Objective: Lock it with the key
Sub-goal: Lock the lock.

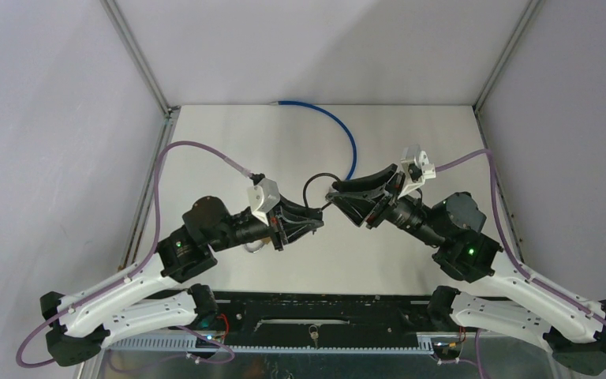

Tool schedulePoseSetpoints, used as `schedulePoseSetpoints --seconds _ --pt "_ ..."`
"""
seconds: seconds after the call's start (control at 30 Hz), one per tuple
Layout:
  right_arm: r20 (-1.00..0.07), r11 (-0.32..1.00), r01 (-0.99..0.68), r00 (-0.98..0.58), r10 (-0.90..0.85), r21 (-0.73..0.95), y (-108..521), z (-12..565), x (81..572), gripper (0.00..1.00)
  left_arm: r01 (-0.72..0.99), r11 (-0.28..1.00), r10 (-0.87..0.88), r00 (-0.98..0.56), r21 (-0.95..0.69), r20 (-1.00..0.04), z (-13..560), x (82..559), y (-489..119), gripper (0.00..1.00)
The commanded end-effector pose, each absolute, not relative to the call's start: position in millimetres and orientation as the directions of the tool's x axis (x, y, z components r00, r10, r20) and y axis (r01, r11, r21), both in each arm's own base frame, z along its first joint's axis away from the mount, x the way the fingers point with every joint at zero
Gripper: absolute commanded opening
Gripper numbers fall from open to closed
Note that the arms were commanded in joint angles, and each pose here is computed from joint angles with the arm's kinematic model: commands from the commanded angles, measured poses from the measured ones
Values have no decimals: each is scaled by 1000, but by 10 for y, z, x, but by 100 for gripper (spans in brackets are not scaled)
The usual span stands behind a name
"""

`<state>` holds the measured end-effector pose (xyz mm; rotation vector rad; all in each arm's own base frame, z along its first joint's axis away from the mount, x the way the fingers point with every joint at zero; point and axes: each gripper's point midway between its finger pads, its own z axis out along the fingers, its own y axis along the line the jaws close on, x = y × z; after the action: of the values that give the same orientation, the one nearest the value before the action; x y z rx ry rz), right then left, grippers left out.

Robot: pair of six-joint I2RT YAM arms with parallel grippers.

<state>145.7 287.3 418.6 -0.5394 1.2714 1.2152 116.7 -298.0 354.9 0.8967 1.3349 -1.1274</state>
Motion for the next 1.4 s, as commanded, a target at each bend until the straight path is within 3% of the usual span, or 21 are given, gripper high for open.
schedulePoseSetpoints --seconds 0.0,0.3,0.77,1.37 --pt "-901 330 -899 -138 411 288 2836 4342 1437 35 964 256 -210 -21 -76 -978 4010 1150 -2922 0" --pt "-914 317 -916 -113 390 248 2867 4326 1396 1 958 272 -195 -41 -94 -980 3979 1193 -2944 0" --pt "-988 385 -922 29 150 31 3048 4060 1398 0 954 277 -162 -67 -111 -984 3911 1223 -3001 0" --pt "-995 406 -911 -91 -33 70 3158 3424 1387 0 943 297 -226 -81 -148 -971 3989 1261 -2976 0"
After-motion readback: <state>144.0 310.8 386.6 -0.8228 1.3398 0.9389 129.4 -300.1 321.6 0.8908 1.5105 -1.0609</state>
